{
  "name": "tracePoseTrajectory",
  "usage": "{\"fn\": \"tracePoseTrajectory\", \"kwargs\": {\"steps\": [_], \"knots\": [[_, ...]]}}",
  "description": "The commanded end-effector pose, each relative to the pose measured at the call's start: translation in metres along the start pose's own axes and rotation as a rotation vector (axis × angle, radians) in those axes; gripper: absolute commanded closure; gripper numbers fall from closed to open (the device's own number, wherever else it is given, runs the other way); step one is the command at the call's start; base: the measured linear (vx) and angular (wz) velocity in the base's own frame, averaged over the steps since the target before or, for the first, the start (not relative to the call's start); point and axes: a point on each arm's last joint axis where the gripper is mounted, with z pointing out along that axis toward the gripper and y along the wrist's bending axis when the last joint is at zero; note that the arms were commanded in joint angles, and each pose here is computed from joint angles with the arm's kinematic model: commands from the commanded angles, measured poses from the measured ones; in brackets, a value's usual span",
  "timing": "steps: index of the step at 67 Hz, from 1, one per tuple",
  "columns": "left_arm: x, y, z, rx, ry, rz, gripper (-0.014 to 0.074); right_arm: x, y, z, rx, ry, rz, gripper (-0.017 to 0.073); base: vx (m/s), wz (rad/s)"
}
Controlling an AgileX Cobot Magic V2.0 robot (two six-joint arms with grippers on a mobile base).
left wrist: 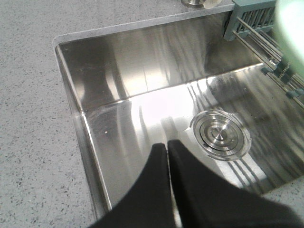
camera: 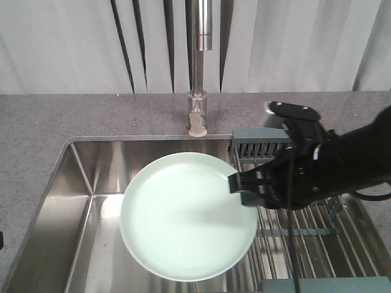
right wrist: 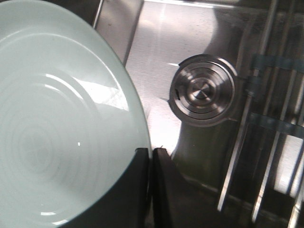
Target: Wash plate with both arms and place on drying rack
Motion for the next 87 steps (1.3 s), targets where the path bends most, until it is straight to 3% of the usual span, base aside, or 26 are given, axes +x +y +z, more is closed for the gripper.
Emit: {"fn": "tracePoseTrajectory", "kwargs": {"steps": [1,14,24,33,47,59,70,87], "knots": [[-0.013,-0.001,-0.004,-0.001,-0.081,-0.024,0.0601,-0.028,0.014,0.005,-0.042,-0.123,0.010,0.0561,0.00,0.00],[-0.013,-0.001,-0.004,-0.001,-0.081,-0.024,0.0601,-0.071,0.007,0.013,-0.009,-0.228,0.018,0.0561,0.00,0.00],[-0.013,-0.001,-0.004,0.000,-0.080,-0.024,0.0601,-0.078,-0.007,-0.014,0.078,-0.293,-0.026,0.0561,0.00,0.00],[-0.013,-0.001,-0.004,0.000,-0.080,-0.024,0.0601,-0.071,-0.024,-0.055,0.209,-0.324,-0.030,0.0561,0.00,0.00],[-0.013,-0.001,-0.004,0.000,-0.080,-0.024,0.0601,-0.046,-0.031,-0.121,0.409,-0.380,-0.069,0.0561,0.00,0.00],[-0.013,-0.001,-0.004,0.000,-0.080,-0.024,0.0601,-0.035,-0.059,-0.158,0.617,-0.428,-0.007,0.0561,0.00,0.00],[-0.013,-0.001,-0.004,0.000,-0.080,-0.024,0.0601,-0.044,-0.089,-0.158,0.726,-0.367,-0.010,0.0561,0.00,0.00],[-0.013,-0.001,-0.004,0.000,-0.080,-0.024,0.0601,-0.074,-0.118,-0.111,0.738,-0.223,-0.052,0.0561,0.00,0.00]]}}
